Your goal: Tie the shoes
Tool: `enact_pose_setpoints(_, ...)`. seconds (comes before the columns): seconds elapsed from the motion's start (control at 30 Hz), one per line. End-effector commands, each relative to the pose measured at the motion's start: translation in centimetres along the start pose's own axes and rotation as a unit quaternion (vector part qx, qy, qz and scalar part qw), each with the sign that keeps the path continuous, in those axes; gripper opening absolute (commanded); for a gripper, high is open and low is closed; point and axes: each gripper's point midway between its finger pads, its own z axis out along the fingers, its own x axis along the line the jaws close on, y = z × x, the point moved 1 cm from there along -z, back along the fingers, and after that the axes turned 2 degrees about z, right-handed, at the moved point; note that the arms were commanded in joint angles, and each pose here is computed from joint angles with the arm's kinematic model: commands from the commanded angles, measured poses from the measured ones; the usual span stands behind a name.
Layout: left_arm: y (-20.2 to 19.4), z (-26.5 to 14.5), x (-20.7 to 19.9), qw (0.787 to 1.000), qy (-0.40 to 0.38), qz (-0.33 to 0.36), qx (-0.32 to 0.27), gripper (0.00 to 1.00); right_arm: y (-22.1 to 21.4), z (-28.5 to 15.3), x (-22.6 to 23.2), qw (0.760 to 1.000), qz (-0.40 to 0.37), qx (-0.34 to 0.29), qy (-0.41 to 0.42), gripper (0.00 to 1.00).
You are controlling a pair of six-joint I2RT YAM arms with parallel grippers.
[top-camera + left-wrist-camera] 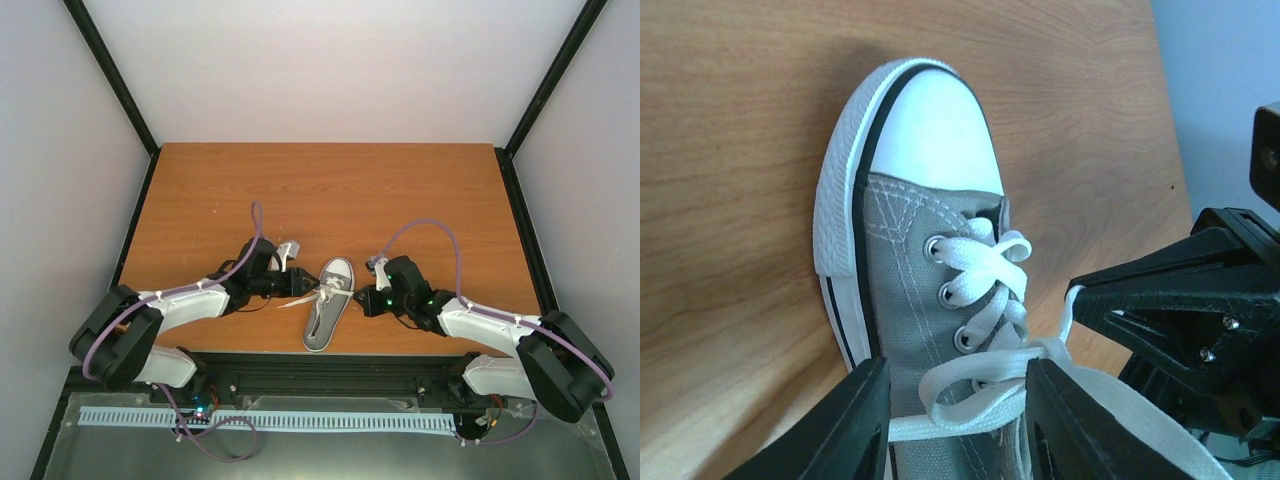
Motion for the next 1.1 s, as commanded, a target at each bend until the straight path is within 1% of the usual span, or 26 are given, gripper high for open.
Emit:
enact_pose_setpoints(0.0,-0.3,0.7,-0.3,0.999,-0.029,-0.001,0.017,0.38,0.5,-0.4,-0.1,1.000,0.007,-0.013,-0.004,0.03)
enact_pose_setpoints(0.2,-0.3,1.2,-0.4,0.999,-0.040,-0.008,0.022,0.23,0.8,-0.6,0.0,1.000,0.005,-0.017,-0.004,0.03)
enact_pose_setpoints(0.23,-0.3,1.2,-0.5,0.999,-0.040,-0.008,0.021,0.20,0.9,-0.7,0.1,1.000,0.004,-0.019,-0.005,0.06)
enact_pose_setpoints(0.27,-0.2,1.1,-0.5,0.999,-0.040,-0.008,0.019,0.15,1.0,-0.9,0.1,1.000,0.001,-0.021,-0.006,0.11)
enact_pose_setpoints(0.3,-0.2,1.1,-0.5,0.999,-0.039,-0.008,0.017,0.12,1.3,-1.1,0.2,1.000,-0.003,-0.024,-0.008,0.22)
enact_pose_setpoints(0.4,-0.2,0.9,-0.5,0.999,-0.037,-0.008,0.014,0.04,2.5,-2.1,0.7,0.999,-0.016,-0.038,-0.020,0.60)
enact_pose_setpoints(0.43,-0.3,0.8,-0.4,0.999,-0.035,-0.009,0.013,0.02,2.9,-2.5,1.2,0.999,-0.023,-0.044,-0.021,0.68)
enact_pose_setpoints(0.47,-0.3,0.7,-0.4,0.999,-0.034,-0.010,0.011,0.01,3.6,-2.9,1.9,0.998,-0.035,-0.056,-0.020,0.75)
enact_pose_setpoints(0.53,-0.2,0.5,-0.4,0.999,-0.032,-0.009,0.007,0.01,4.8,-3.7,3.9,0.995,-0.062,-0.078,-0.020,0.81)
enact_pose_setpoints(0.6,-0.1,0.4,-0.5,0.999,-0.031,-0.007,0.004,0.01,5.6,-4.0,5.8,0.991,-0.088,-0.092,-0.025,0.83)
enact_pose_setpoints(0.67,0.0,0.4,-0.4,1.000,-0.029,-0.007,0.003,0.01,5.9,-3.7,7.2,0.988,-0.109,-0.099,-0.041,0.83)
enact_pose_setpoints(0.77,0.1,0.3,-0.5,1.000,-0.030,-0.007,0.001,0.01,5.4,-1.9,9.0,0.986,-0.133,-0.087,-0.052,0.82)
enact_pose_setpoints(0.87,0.1,0.3,-0.5,1.000,-0.028,-0.008,0.000,0.01,4.7,-0.3,9.6,0.984,-0.145,-0.076,-0.069,0.81)
enact_pose_setpoints(1.0,0.1,0.1,-0.4,1.000,-0.024,-0.008,-0.002,0.01,4.1,0.9,9.6,0.983,-0.152,-0.060,-0.086,0.71)
enact_pose_setpoints(1.07,0.2,0.1,-0.5,1.000,-0.023,-0.007,-0.003,0.01,3.8,1.2,9.5,0.982,-0.153,-0.056,-0.096,0.62)
